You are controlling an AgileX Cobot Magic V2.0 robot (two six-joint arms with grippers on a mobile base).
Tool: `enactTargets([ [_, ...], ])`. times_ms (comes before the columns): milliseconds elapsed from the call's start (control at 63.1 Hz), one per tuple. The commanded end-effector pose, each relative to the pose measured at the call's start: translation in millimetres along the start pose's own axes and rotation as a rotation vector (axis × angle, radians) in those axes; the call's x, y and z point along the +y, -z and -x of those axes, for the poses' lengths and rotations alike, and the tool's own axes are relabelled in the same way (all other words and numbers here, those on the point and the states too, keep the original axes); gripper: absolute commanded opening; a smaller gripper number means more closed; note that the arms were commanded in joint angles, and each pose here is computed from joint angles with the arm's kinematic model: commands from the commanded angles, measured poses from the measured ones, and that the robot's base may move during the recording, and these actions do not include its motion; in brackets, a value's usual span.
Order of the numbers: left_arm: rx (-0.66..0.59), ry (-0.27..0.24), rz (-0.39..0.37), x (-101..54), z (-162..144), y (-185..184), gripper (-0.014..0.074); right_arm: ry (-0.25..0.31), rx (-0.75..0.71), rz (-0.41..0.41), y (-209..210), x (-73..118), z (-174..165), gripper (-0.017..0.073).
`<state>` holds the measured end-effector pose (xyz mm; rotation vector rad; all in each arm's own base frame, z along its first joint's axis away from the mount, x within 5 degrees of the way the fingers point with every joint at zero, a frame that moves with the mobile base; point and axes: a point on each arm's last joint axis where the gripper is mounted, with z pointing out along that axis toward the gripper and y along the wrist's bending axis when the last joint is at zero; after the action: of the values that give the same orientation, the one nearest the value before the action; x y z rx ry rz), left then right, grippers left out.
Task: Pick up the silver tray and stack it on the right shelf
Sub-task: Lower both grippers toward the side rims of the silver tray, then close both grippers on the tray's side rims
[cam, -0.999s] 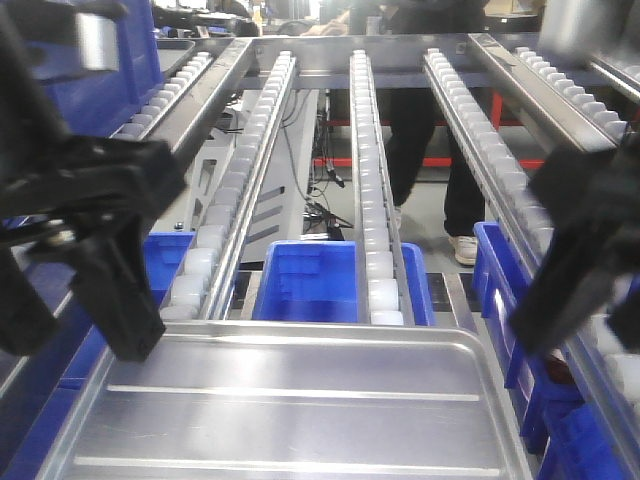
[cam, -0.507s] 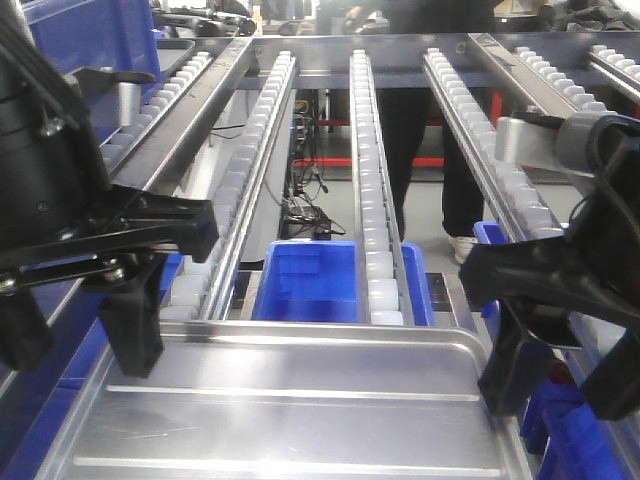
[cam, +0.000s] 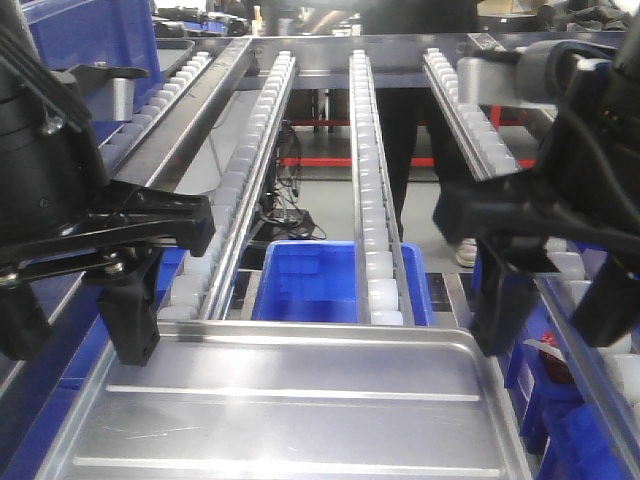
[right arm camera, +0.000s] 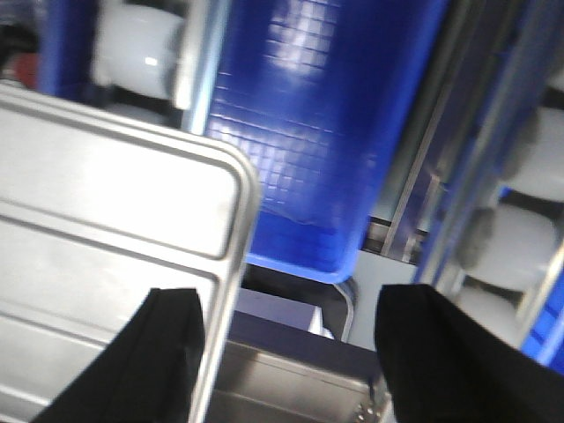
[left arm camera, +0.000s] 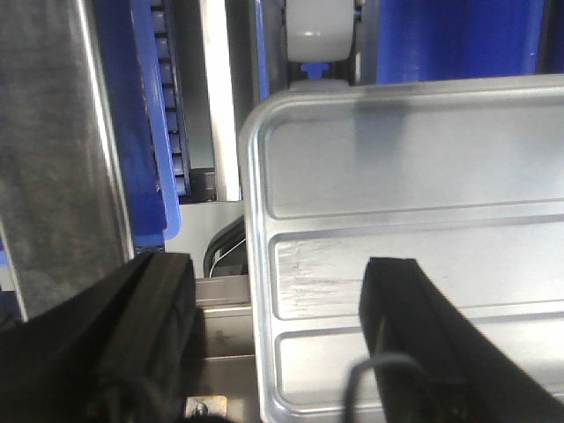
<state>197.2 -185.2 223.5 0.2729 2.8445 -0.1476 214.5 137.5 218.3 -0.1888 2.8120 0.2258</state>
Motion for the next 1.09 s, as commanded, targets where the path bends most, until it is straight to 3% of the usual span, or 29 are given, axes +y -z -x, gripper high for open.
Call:
enactTargets([
  [0,-0.065,0.01,-0.032,-2.2,8,14,0.0316,-0.025,-0.076,0.001,12,9.1,6,0.0521],
  [238,-0.065,0.01,-0.032,-2.2,8,14,0.0316,-0.082,-0.115,0.046,9,18.8,9,0.0521],
  [682,-0.083,0.025,-0.039,-3.6,10,11,0.0316,-0.079,-0.037,-0.001,-18,19.2,8,0.0519],
  [1078,-0.018,0.006,0.005,-9.3,12,-22,0.0316,-0.077,-0.017,-0.012,-30,20.0,8,0.0519],
])
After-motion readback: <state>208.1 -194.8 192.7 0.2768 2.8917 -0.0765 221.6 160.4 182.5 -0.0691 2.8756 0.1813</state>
